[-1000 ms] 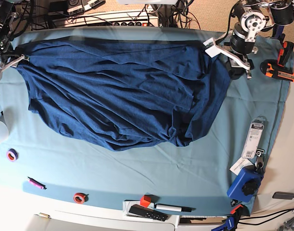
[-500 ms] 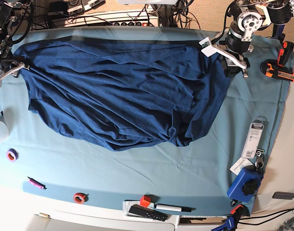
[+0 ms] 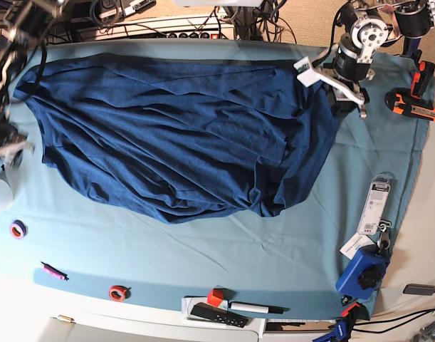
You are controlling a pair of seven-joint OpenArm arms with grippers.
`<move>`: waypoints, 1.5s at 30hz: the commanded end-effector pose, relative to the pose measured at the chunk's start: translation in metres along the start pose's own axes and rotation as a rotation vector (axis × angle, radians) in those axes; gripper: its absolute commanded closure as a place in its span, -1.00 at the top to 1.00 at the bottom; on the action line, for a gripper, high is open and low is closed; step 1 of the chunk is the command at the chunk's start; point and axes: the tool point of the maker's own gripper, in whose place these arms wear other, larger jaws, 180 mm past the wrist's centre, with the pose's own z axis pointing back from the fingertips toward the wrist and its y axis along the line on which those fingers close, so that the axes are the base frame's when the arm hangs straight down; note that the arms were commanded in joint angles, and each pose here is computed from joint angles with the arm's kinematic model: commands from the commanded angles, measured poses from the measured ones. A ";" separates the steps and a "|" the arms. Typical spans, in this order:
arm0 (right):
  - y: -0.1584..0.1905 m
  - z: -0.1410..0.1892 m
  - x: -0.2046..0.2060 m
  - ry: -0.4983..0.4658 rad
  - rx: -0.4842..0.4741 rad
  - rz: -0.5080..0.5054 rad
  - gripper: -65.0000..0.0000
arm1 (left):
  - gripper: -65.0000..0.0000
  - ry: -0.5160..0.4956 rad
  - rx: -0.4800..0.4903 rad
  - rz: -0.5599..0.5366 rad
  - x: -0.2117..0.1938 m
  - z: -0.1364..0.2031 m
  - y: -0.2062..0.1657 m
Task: Layout the t-shirt on the table in an organized manner, then fold the t-shirt properly
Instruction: 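Stretch the shirt taut between both grippers, pulling the corners apart, then move the left gripper to the shirt's hem corner and grasp it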
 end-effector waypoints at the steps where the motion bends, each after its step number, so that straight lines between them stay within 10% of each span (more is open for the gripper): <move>1: -0.005 0.003 0.030 -0.091 -0.024 0.000 -0.18 | -0.42 -0.016 0.041 0.003 0.003 0.001 0.012; 9: 0.051 -0.038 0.046 -0.108 0.033 -0.019 -0.18 | -0.42 -0.056 0.034 0.032 0.016 -0.001 0.011; 26: 0.134 -0.124 -0.047 0.368 0.266 0.080 -0.18 | -0.42 -0.065 0.035 0.049 0.022 -0.002 0.011; 29: 0.133 -0.123 -0.057 0.382 0.271 0.089 -0.21 | -0.42 -0.072 0.037 0.049 0.023 -0.002 0.012; 34: 0.133 -0.124 -0.056 0.364 0.271 0.093 -1.00 | -0.42 -0.072 0.037 0.048 0.023 -0.002 0.011; 45: 0.088 -0.138 0.000 0.210 0.039 0.106 -1.00 | -0.42 -0.073 0.038 0.049 0.023 -0.002 0.012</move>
